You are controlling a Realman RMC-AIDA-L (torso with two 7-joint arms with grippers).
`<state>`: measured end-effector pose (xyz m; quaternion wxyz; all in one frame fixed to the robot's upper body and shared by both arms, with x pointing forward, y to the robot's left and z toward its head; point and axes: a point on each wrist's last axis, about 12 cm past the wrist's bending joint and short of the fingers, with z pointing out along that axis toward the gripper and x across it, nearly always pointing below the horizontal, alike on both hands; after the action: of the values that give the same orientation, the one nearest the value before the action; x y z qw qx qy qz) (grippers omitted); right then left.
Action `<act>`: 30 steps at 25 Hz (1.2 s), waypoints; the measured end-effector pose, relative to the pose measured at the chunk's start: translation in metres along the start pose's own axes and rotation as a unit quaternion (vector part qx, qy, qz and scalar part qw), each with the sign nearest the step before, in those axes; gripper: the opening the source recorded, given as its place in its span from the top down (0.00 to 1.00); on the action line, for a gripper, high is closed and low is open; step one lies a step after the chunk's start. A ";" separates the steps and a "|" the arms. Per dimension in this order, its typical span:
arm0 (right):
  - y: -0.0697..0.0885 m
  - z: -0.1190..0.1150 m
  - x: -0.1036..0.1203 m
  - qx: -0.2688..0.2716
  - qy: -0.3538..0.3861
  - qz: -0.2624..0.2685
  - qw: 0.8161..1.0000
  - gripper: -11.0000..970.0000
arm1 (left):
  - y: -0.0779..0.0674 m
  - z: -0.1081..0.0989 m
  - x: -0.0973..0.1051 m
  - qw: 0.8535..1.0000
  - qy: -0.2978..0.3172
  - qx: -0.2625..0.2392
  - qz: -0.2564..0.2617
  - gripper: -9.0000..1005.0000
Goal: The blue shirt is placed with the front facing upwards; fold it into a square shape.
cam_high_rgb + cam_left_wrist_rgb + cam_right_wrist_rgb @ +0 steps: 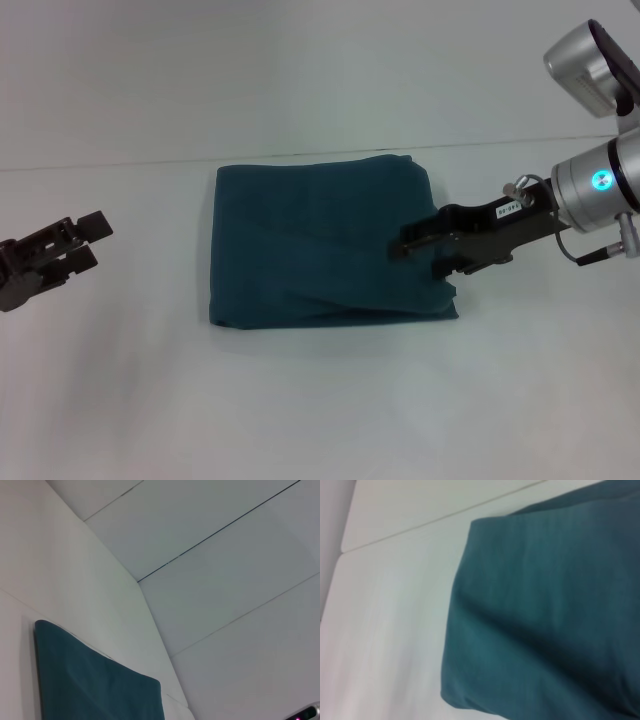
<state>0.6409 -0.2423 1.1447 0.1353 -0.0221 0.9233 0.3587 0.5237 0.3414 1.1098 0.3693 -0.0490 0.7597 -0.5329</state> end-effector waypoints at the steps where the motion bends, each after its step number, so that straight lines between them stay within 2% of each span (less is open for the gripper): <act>1: -0.001 0.001 0.000 0.001 0.000 0.002 1.000 0.17 | 0.000 0.000 0.000 1.000 0.000 0.000 0.000 0.07; 6: -0.001 0.006 -0.001 0.014 -0.003 -0.008 1.000 0.18 | 0.000 -0.001 0.000 1.000 -0.001 -0.001 -0.001 0.07; 11: 0.012 -0.011 -0.021 0.005 -0.058 -0.050 0.997 0.19 | 0.000 -0.001 0.000 1.000 -0.001 -0.001 -0.003 0.07; 16: 0.017 -0.011 -0.038 0.069 -0.088 -0.089 0.990 0.20 | 0.000 0.000 -0.002 1.000 -0.004 -0.001 -0.004 0.07; 21: 0.011 0.009 -0.042 0.124 -0.096 -0.067 0.985 0.21 | 0.000 -0.001 -0.003 1.000 -0.007 -0.001 -0.004 0.07; 26: 0.005 0.028 -0.041 0.137 -0.123 -0.046 0.982 0.23 | 0.001 -0.001 -0.003 1.000 -0.010 -0.004 -0.004 0.07; 30: 0.001 0.035 -0.041 0.143 -0.145 -0.032 0.979 0.24 | 0.001 0.000 -0.003 1.000 -0.011 -0.005 -0.004 0.07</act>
<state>0.6885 -0.2206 1.1310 0.2807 0.0197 0.9345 0.2180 0.5261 0.3433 1.1106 0.3752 -0.0602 0.7578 -0.5304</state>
